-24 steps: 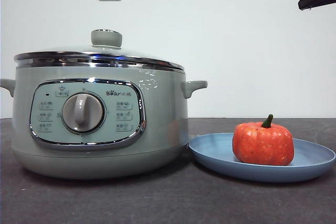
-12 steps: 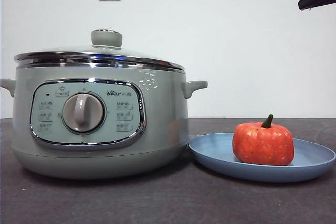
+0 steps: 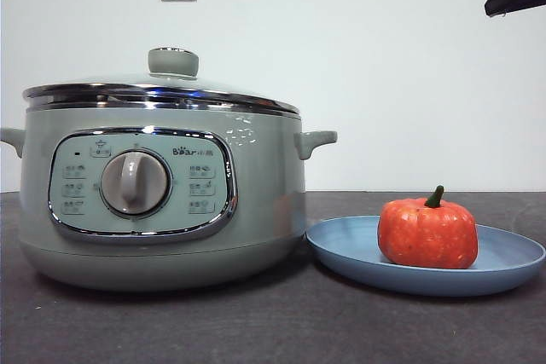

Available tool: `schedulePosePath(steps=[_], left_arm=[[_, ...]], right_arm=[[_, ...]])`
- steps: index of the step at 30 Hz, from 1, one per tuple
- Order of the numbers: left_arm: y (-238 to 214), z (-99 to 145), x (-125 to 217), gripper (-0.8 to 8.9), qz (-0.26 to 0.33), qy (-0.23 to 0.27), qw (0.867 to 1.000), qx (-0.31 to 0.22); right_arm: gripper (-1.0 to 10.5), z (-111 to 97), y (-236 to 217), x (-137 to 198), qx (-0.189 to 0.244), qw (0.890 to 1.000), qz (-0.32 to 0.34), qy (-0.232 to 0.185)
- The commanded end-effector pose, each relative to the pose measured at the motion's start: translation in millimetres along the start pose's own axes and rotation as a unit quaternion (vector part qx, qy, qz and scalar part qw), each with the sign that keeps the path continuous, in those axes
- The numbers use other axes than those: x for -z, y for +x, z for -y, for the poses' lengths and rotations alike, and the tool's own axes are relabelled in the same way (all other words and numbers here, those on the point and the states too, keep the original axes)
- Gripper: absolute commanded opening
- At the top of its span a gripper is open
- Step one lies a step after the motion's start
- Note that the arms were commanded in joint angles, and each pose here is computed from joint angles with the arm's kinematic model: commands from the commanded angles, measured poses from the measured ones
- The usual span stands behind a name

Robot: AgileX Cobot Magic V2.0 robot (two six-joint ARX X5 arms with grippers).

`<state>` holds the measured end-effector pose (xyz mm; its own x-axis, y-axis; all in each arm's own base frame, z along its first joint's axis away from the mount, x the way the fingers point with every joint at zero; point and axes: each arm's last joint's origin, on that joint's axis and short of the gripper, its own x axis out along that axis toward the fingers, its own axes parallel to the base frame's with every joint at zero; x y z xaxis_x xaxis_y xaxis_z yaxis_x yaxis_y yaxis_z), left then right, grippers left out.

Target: Take the pumpkin out from the steamer,put the pumpkin in the blue plate,close the lid

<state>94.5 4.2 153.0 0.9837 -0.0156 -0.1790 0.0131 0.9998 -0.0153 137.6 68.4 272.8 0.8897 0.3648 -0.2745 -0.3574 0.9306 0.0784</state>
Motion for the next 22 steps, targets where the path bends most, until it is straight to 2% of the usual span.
schedulePosePath(steps=[1,22], left_arm=[[1.5,-0.6,4.8,-0.03,-0.006,-0.004,1.000,-0.003],[1.5,-0.6,4.8,-0.03,-0.006,-0.004,1.000,-0.003]], right_arm=[[0.0,0.0,0.0,0.9,-0.001,1.000,0.002,0.005],[0.0,0.0,-0.1,1.3,0.000,1.000,0.001,-0.002]])
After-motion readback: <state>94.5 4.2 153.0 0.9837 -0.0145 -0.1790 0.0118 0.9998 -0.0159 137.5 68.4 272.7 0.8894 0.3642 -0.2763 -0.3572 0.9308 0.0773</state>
